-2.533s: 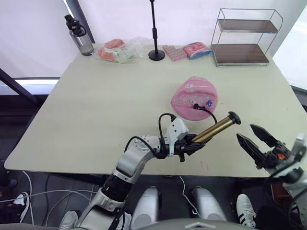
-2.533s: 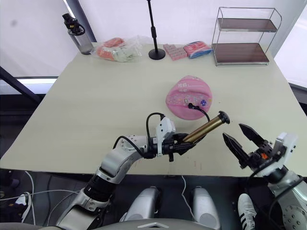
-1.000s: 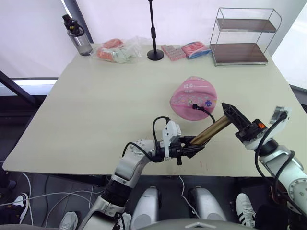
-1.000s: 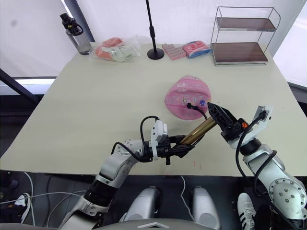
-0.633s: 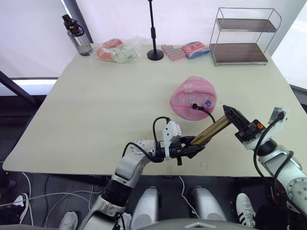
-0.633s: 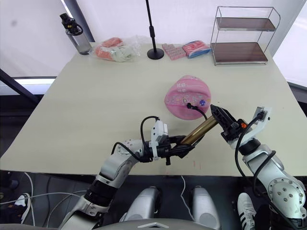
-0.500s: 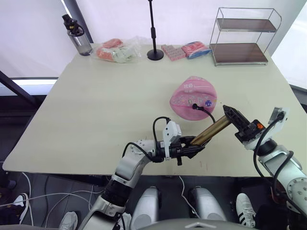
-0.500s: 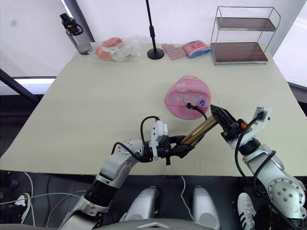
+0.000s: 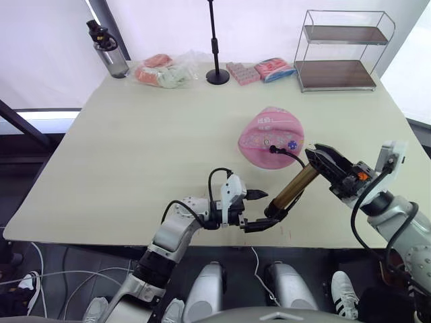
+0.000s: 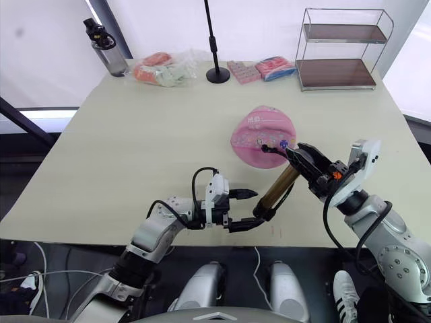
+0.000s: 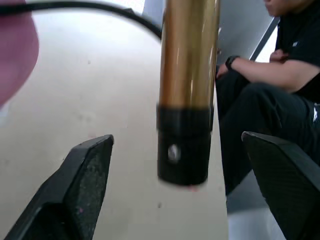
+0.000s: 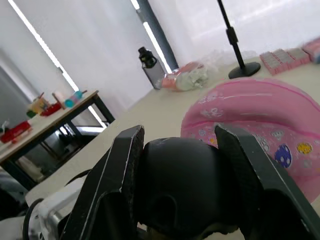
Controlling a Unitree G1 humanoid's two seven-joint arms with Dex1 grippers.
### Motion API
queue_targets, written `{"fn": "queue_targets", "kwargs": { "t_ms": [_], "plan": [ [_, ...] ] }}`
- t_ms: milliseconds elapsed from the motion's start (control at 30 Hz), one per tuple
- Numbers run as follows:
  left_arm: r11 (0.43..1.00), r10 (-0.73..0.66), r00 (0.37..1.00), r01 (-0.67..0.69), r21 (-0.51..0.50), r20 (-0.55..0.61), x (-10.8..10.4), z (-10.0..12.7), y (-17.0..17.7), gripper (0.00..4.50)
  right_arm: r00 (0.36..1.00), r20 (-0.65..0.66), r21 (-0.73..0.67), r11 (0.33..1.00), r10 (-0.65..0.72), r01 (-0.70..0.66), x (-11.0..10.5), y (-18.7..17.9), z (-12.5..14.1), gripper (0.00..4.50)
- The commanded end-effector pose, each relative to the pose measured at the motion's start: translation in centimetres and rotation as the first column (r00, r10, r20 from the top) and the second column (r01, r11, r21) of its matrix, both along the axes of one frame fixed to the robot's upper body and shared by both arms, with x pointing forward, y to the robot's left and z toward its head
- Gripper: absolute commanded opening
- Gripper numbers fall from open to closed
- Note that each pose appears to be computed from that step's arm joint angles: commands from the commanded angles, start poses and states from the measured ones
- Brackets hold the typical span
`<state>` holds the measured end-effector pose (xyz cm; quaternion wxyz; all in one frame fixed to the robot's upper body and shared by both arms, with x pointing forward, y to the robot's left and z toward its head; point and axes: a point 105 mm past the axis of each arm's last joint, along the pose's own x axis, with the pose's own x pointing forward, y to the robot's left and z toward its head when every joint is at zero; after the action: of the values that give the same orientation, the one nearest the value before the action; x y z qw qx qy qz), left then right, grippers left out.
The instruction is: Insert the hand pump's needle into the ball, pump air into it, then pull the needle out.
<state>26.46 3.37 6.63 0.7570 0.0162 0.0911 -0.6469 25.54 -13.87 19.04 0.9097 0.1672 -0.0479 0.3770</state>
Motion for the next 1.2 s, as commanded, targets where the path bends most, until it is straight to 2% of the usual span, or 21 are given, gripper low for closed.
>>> {"fn": "queue_targets", "kwargs": {
  "t_ms": [33, 167, 233, 300, 433, 600, 700, 867, 1033, 1200],
  "plan": [
    [0.998, -0.063, 0.994, 0.060, 0.032, 0.092, 0.7, 0.9, 1.2, 4.47, 0.982, 0.169, -0.147, 0.988, 0.079, -0.054, -1.0, 0.8, 1.5, 1.73],
    [0.993, -0.106, 0.986, 0.098, 0.063, 0.126, 1.7, 1.1, 2.4, 4.47, 0.951, 0.270, -0.308, 0.949, 0.149, -0.061, -1.1, 0.9, 1.5, 1.73],
    [0.993, -0.098, 0.984, 0.086, 0.086, 0.148, 2.8, 1.2, 3.1, 4.47, 0.926, 0.314, -0.415, 0.908, 0.209, -0.064, -1.2, 1.0, 0.9, 1.73],
    [0.990, -0.099, 0.979, 0.080, 0.114, 0.176, 3.6, 1.2, 3.5, 4.47, 0.906, 0.350, -0.463, 0.885, 0.237, -0.052, -1.1, 1.0, 0.7, 1.73],
    [0.988, -0.116, 0.967, 0.090, 0.122, 0.225, 4.7, 1.8, 2.9, 4.47, 0.882, 0.403, -0.476, 0.879, 0.246, -0.027, -1.0, 0.9, 0.8, 1.73],
    [0.978, -0.203, 0.949, 0.182, 0.105, 0.241, 3.8, 1.4, -0.5, 4.47, 0.885, 0.405, -0.434, 0.900, 0.230, -0.034, -1.0, 0.6, 0.4, 1.73],
    [0.977, -0.208, 0.948, 0.192, 0.088, 0.241, 3.9, 1.4, -2.2, 4.47, 0.871, 0.433, -0.408, 0.912, 0.233, -0.041, -1.4, 0.5, 0.5, 1.73],
    [0.967, -0.250, 0.945, 0.232, 0.107, 0.212, 3.6, 0.1, -4.5, 4.47, 0.883, 0.388, -0.361, 0.925, 0.263, -0.117, -1.4, 0.2, 0.3, 1.73],
    [0.954, -0.292, 0.939, 0.272, 0.126, 0.183, 3.4, -1.0, -5.9, 4.47, 0.873, 0.352, -0.376, 0.905, 0.338, -0.198, -1.9, 0.0, -0.5, 1.73],
    [0.925, -0.360, 0.917, 0.328, 0.192, 0.170, 2.9, -2.0, -6.2, 4.47, 0.878, 0.300, -0.432, 0.874, 0.372, -0.223, -2.0, -0.7, -2.7, 1.73]
  ]
}}
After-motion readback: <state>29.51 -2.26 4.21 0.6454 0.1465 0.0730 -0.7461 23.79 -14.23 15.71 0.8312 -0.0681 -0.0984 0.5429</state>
